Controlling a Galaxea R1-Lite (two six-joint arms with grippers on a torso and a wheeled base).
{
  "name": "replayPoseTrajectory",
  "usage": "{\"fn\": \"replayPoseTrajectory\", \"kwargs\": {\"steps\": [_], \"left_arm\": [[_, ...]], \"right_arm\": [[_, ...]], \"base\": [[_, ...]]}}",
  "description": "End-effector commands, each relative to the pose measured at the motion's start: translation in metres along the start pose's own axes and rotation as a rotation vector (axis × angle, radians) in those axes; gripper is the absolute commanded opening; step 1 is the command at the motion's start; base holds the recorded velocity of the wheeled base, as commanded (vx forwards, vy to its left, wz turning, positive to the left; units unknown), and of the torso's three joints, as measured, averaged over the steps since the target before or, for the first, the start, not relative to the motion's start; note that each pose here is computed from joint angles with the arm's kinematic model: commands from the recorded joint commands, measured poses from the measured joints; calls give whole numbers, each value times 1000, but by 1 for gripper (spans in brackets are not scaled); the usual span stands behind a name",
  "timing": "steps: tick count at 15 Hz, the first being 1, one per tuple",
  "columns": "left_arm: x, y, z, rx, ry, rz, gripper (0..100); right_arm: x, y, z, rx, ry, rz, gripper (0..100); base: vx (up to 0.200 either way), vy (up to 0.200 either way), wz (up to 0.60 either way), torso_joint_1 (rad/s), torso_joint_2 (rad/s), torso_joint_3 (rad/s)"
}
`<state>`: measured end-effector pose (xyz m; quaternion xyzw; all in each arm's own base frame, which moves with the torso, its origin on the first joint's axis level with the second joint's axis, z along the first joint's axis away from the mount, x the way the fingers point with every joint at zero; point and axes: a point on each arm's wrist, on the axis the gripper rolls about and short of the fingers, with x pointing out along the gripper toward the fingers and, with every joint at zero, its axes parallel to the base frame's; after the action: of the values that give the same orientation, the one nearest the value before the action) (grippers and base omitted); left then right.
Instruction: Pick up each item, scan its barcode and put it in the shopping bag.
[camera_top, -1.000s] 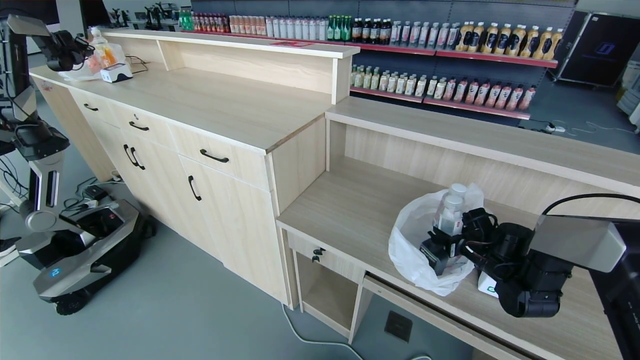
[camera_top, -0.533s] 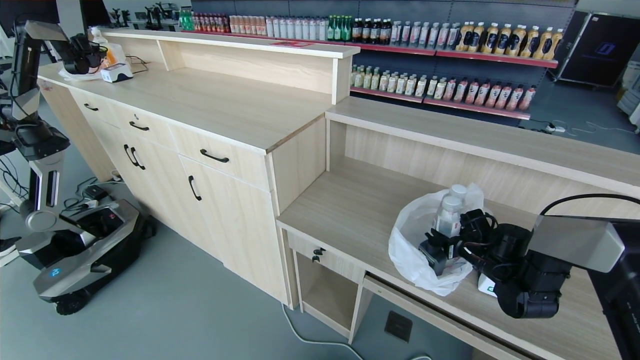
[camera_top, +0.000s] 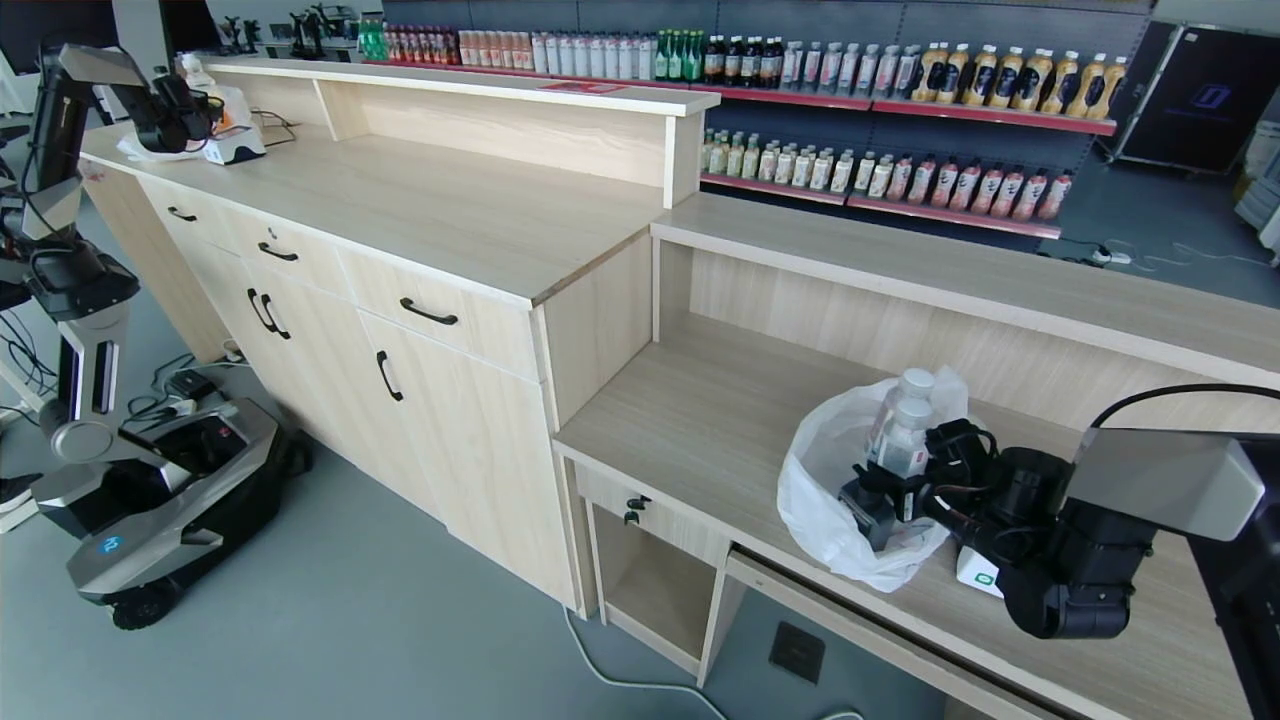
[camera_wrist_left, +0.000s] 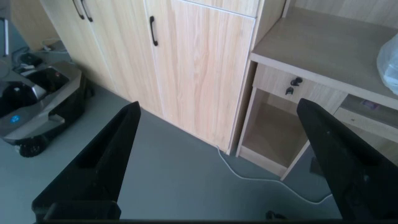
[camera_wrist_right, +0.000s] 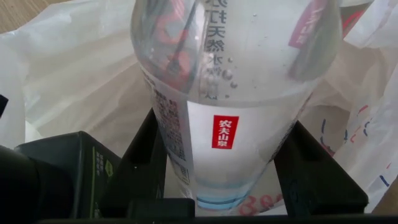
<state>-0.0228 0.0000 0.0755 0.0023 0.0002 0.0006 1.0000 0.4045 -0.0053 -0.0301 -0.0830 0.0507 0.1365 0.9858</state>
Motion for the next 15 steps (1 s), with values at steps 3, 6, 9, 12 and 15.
{"fn": "replayPoseTrajectory", "kwargs": {"steps": [3,6,9,12,15], "left_arm": [[0,0,0,0,0,0,100],[0,0,0,0,0,0,100],[0,0,0,0,0,0,100],[0,0,0,0,0,0,100],[0,0,0,0,0,0,100]], "right_arm": [[-4,1,4,0,-1,0,0],[-6,-1,9,-3,-10,-3,0],[-6,-3,8,-3,-10,-9,0],[-4,-3,9,-1,-16,-8,0],[-4,-1,6,0,-10,-3,0]], "base": [[0,0,0,0,0,0],[0,0,0,0,0,0],[0,0,0,0,0,0],[0,0,0,0,0,0],[0,0,0,0,0,0]]}}
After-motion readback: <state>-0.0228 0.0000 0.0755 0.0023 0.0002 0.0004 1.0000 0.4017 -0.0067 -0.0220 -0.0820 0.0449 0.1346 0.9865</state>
